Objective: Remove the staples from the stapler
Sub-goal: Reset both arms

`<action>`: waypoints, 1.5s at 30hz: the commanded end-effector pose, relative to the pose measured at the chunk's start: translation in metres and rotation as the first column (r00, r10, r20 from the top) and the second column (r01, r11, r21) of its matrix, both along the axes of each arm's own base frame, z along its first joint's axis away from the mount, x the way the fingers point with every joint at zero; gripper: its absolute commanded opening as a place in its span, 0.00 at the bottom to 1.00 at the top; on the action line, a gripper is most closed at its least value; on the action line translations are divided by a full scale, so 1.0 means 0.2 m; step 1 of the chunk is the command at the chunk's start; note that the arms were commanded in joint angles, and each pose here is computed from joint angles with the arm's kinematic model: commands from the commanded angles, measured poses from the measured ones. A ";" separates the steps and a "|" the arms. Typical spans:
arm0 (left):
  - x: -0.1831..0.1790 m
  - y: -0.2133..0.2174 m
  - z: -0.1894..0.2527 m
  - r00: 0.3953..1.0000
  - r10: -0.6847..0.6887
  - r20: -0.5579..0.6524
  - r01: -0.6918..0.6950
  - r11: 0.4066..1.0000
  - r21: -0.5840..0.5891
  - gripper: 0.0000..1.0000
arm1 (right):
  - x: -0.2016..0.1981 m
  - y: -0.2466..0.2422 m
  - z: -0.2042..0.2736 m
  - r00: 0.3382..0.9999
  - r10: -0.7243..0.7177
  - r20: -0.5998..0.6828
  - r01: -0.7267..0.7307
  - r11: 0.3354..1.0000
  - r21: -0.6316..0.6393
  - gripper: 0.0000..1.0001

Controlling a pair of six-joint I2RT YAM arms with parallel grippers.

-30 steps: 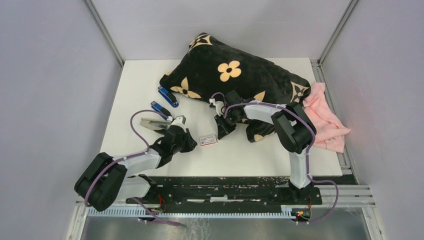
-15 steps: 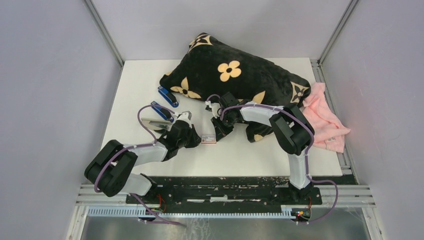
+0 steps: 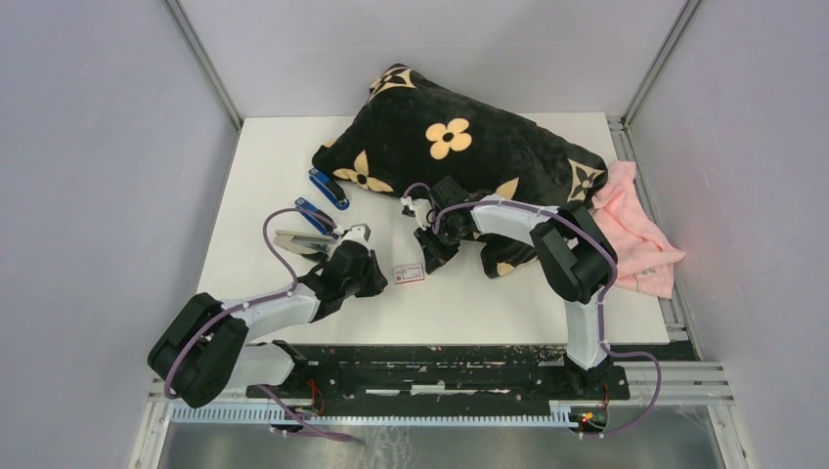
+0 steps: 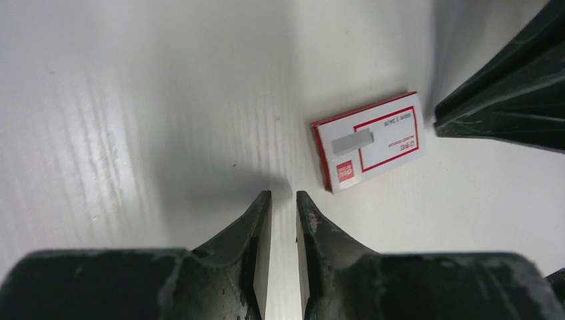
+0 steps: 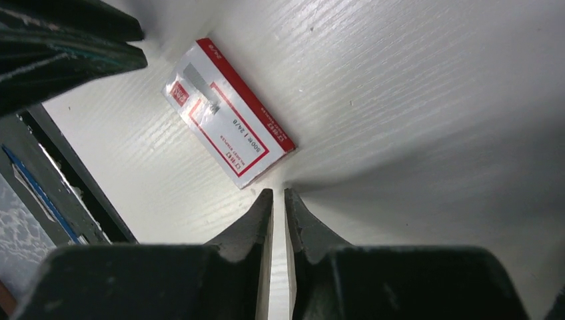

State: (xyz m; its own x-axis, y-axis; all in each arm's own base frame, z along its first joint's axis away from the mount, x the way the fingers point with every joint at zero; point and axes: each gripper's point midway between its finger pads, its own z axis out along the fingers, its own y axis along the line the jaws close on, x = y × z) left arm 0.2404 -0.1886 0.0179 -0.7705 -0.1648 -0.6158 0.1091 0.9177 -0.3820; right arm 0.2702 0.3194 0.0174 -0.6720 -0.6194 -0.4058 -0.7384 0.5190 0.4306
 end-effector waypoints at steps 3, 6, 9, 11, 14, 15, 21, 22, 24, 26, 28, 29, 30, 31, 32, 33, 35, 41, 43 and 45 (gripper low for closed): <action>-0.08 0.13 0.02 1.000 0.013 0.001 -0.014 0.996 0.083 0.28 | 0.04 -0.02 0.32 0.972 0.133 0.195 -0.145 0.988 0.045 0.20; -0.08 0.07 0.18 0.995 -0.041 0.086 0.041 0.999 -0.002 0.30 | -0.01 -0.06 0.47 0.939 0.212 0.271 -0.239 0.968 0.073 0.22; -0.08 0.02 0.37 0.979 -0.070 0.190 0.089 0.991 -0.096 0.45 | -0.03 -0.11 0.66 0.898 0.229 0.375 -0.289 0.951 0.110 0.26; -0.08 0.01 0.50 0.962 -0.061 0.265 0.103 0.984 -0.147 0.57 | -0.03 -0.18 0.83 0.856 0.213 0.471 -0.304 0.944 0.126 0.32; -0.09 0.03 0.71 0.925 -0.023 0.380 0.113 0.970 -0.217 0.77 | -0.02 -0.32 1.03 0.799 0.143 0.584 -0.277 0.950 0.147 0.47; -0.09 0.04 0.79 0.909 -0.010 0.417 0.119 0.964 -0.236 0.82 | -0.02 -0.38 1.09 0.776 0.115 0.620 -0.262 0.953 0.152 0.54; -0.13 0.09 1.20 0.816 0.035 0.576 0.164 0.943 -0.290 0.99 | -0.10 -0.65 1.47 0.701 -0.066 0.710 -0.193 0.941 0.278 1.00; -0.13 0.09 1.26 0.805 0.029 0.592 0.171 0.945 -0.279 0.99 | -0.12 -0.67 1.53 0.710 -0.091 0.698 -0.183 0.934 0.308 0.99; -0.13 0.10 1.37 0.789 0.010 0.614 0.181 0.952 -0.248 0.99 | -0.12 -0.72 1.66 0.705 -0.198 0.681 -0.077 0.934 0.350 1.00; -0.14 0.09 1.49 0.769 -0.014 0.639 0.205 0.953 -0.225 0.99 | -0.08 -0.82 1.79 0.657 -0.349 0.669 0.107 0.921 0.375 1.00; -0.15 0.09 1.61 0.748 -0.034 0.663 0.230 0.950 -0.211 0.99 | -0.07 -0.92 1.91 0.584 -0.456 0.672 0.237 0.887 0.396 1.00; -0.16 0.08 1.66 0.739 -0.045 0.672 0.244 0.948 -0.205 0.99 | -0.09 -0.95 1.97 0.553 -0.477 0.683 0.258 0.877 0.404 1.00; -0.16 0.08 1.71 0.731 -0.051 0.680 0.253 0.946 -0.201 0.99 | -0.13 -0.97 2.02 0.533 -0.474 0.701 0.252 0.880 0.403 1.00; -0.17 0.08 1.75 0.726 -0.057 0.686 0.259 0.946 -0.195 0.99 | -0.16 -0.98 2.06 0.522 -0.464 0.716 0.241 0.885 0.398 1.00; -0.17 0.08 1.79 0.721 -0.064 0.690 0.265 0.945 -0.189 0.99 | -0.19 -1.00 2.09 0.509 -0.461 0.727 0.233 0.887 0.399 1.00; -0.18 0.08 1.82 0.715 -0.068 0.696 0.269 0.945 -0.184 0.99 | -0.21 -1.01 2.11 0.500 -0.465 0.731 0.235 0.885 0.402 0.99; -0.18 0.09 1.88 0.703 -0.071 0.707 0.274 0.945 -0.178 0.99 | -0.25 -1.02 2.15 0.486 -0.484 0.728 0.239 0.875 0.422 1.00; -0.19 0.10 2.01 0.672 -0.068 0.737 0.283 0.944 -0.171 0.99 | -0.29 -1.10 2.29 0.389 -0.637 0.666 0.341 0.771 0.538 1.00; -0.20 0.09 2.04 0.665 -0.072 0.743 0.293 0.940 -0.171 0.99 | -0.31 -1.12 2.32 0.369 -0.656 0.658 0.351 0.754 0.555 1.00; -0.21 0.09 2.05 0.663 -0.076 0.745 0.303 0.937 -0.174 0.99 | -0.32 -1.13 2.33 0.362 -0.661 0.657 0.352 0.750 0.560 1.00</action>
State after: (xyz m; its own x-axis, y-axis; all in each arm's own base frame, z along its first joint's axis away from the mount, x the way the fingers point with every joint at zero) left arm 0.2046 -0.1709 0.4109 -0.1876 -0.3347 -0.9235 0.5680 0.7300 -0.3800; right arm 0.2055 0.1044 0.4714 -0.1067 -0.0990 -0.9893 -0.5275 0.8491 -0.0281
